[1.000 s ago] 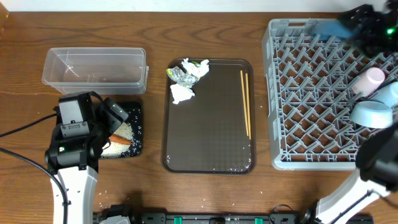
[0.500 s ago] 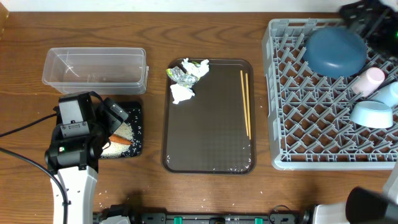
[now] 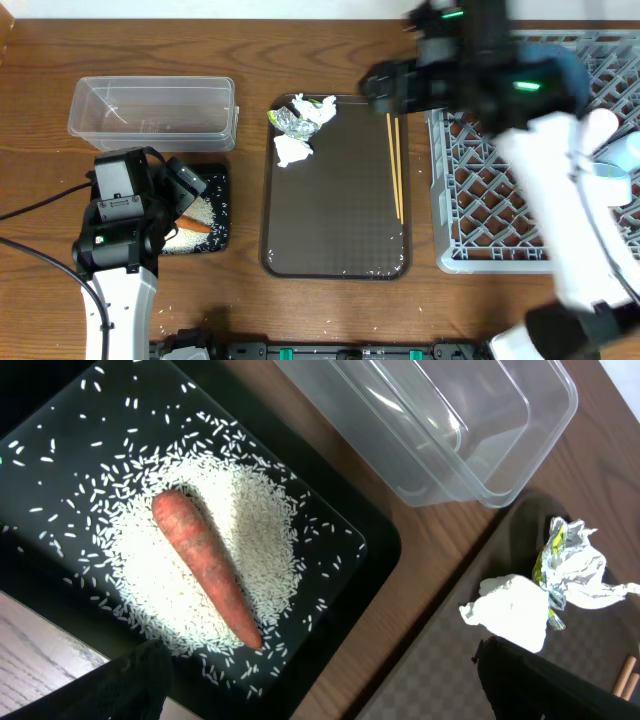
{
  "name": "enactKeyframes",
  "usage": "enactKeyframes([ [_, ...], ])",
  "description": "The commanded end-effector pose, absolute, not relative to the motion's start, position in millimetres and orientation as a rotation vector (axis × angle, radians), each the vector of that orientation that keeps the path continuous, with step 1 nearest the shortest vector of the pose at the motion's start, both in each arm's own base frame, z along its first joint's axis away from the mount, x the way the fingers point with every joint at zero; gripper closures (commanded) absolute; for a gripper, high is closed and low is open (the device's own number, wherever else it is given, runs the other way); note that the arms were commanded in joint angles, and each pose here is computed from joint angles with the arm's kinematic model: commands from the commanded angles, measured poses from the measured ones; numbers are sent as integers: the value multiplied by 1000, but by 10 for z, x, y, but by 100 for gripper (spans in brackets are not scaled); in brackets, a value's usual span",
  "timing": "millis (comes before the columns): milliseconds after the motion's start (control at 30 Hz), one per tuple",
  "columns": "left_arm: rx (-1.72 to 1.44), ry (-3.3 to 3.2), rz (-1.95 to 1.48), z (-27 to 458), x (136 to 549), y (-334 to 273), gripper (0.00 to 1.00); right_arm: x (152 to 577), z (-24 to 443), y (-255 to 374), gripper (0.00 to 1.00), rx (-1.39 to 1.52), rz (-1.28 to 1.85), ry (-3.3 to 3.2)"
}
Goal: Sort waste into correct bins and load items into the dishwasher rack
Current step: 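Move the right gripper to the chopsticks and grasp one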
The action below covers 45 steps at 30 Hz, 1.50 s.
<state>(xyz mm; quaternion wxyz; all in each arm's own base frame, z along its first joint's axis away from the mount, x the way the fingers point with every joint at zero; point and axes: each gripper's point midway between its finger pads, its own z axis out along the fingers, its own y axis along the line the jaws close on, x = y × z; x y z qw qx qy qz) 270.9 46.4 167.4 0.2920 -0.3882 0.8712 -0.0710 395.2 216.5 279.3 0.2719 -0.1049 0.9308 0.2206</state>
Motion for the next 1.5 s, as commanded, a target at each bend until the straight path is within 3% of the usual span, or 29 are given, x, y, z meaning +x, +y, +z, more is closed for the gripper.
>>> enactKeyframes([
  [0,-1033,2304,-173,1746,2737,508,0,4169,2068,2120,2,-217,228,2623],
  [267,-1033,2304,-173,1746,2737,508,0,4399,865,2114,6,-108,-26,2797],
  [400,-1033,2304,-173,1746,2737,508,0,4394,542,2056,9,-56,-42,2868],
  [700,-1033,2304,-173,1745,2737,508,0,4334,107,2014,10,-52,-66,2961],
  [1133,-1033,2304,-173,1746,2737,508,0,4296,-110,2007,10,-40,-33,3018],
  [1367,-1033,2303,-173,1746,2738,508,0,4248,-168,1991,47,-27,-47,3033],
  [1467,-1033,2304,-173,1746,2737,508,0,4194,-247,1971,71,-21,-51,3046],
])
